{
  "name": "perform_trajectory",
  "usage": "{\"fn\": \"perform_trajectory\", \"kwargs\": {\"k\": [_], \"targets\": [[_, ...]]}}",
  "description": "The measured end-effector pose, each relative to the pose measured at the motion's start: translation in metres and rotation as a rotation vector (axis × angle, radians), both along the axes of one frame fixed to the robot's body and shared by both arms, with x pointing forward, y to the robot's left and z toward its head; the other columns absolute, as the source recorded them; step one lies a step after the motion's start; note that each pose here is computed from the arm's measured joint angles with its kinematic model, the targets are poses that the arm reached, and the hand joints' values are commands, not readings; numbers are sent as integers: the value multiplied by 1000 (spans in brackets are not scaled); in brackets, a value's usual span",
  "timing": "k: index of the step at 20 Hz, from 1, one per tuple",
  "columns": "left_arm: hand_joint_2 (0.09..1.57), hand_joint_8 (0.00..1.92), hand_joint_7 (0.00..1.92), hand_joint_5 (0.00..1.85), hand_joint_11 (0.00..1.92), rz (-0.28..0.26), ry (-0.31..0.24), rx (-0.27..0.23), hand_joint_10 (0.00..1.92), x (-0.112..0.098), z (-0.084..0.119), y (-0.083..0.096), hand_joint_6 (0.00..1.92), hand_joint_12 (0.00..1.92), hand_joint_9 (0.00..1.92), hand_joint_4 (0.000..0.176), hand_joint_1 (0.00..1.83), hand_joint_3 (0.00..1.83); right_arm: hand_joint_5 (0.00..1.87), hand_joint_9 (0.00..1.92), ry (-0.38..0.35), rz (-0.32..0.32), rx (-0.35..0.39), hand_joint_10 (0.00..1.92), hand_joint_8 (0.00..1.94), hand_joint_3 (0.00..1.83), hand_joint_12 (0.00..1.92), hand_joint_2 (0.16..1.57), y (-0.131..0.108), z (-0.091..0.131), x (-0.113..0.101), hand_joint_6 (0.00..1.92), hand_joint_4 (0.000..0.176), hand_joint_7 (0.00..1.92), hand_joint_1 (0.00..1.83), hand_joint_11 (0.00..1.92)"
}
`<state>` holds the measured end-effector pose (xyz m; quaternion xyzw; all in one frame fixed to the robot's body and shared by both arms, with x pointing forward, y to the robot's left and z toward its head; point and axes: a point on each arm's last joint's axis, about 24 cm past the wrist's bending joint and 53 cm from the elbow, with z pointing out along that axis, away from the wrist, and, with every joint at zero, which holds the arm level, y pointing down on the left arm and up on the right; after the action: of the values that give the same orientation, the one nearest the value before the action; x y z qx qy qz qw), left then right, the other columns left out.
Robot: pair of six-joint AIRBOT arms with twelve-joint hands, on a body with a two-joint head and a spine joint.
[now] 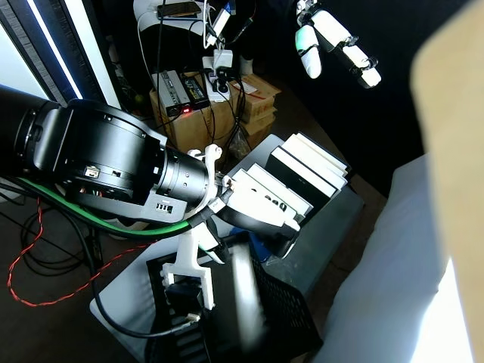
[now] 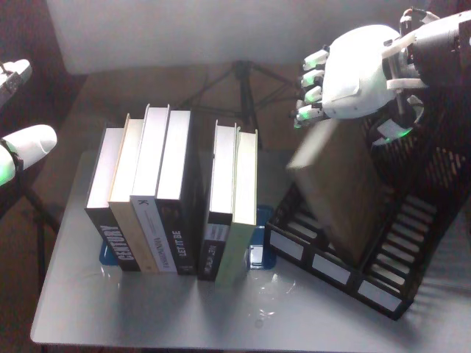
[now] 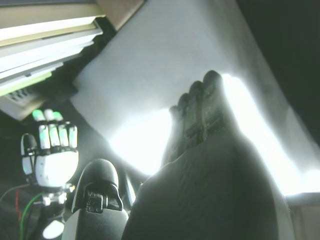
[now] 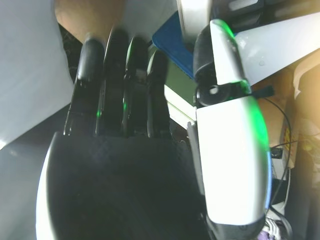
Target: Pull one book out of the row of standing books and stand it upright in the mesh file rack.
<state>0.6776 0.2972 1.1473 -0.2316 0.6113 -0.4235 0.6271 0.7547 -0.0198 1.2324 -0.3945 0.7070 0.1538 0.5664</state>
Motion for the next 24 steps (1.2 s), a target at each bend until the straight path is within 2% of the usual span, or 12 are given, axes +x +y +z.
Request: {"fn": "perform_trajectory", "kwargs": {"k": [1,4,8,10,12,15,17,18,19,22,23,24], "targets": [[1341,0,0,0,0,-1,0,0,0,0,0,0,0,0,0,0,0,15,2,0,3,1,-3,478,4,3,1249,1129,0,-2,0,250,0,72,911,0],[1323,0,0,0,0,-2,0,-1,0,0,0,0,0,0,0,0,0,5,0,0,0,0,-9,216,0,0,656,1067,-1,-2,0,30,91,4,980,0],[1324,0,0,0,0,-2,1,-2,0,0,0,-1,0,0,0,1,0,5,0,4,20,-26,30,265,0,12,860,1139,-10,1,-2,0,0,0,877,0],[1299,0,0,0,0,-3,1,-1,0,0,0,-1,0,0,0,18,0,0,0,0,23,-38,54,217,0,20,980,1215,-23,7,-7,0,32,0,705,0],[1281,0,0,0,0,-2,1,-3,0,0,0,-1,0,0,0,15,0,0,0,0,12,-57,95,17,0,12,679,1306,-35,22,-9,0,23,0,614,0],[1307,0,0,0,0,-14,-6,-10,0,0,2,-5,0,0,0,18,0,0,0,0,39,-79,230,0,0,8,15,1366,-43,42,-12,0,143,0,402,0],[1314,0,0,0,0,-21,-17,-19,0,2,7,-9,0,0,0,35,0,3,0,0,116,-55,362,0,0,0,0,1342,-39,52,-18,0,155,0,343,0],[1308,0,0,0,0,-27,-21,-22,0,3,8,-12,0,0,0,36,0,0,0,0,163,-48,438,0,0,0,1,1343,-38,58,-20,0,120,0,326,1],[1299,0,0,0,0,-39,-31,-21,0,3,11,-16,0,0,0,50,0,0,0,30,221,-37,556,19,0,0,663,1376,-40,66,-20,0,75,0,348,0],[1303,0,0,0,0,-53,-46,-30,0,5,18,-22,0,0,0,42,0,0,0,40,308,-32,710,81,0,0,1275,1369,-49,62,-19,0,48,0,277,0],[1309,0,0,0,0,-60,-52,-30,0,5,20,-24,0,0,0,41,0,1,0,7,320,-42,720,123,0,0,1644,1324,-54,56,-18,0,89,0,210,0],[1318,0,0,0,0,-72,-57,-37,0,6,22,-28,0,0,0,30,0,5,0,1,340,-51,747,99,0,0,1859,1331,-60,49,-20,0,67,0,209,0]]}}
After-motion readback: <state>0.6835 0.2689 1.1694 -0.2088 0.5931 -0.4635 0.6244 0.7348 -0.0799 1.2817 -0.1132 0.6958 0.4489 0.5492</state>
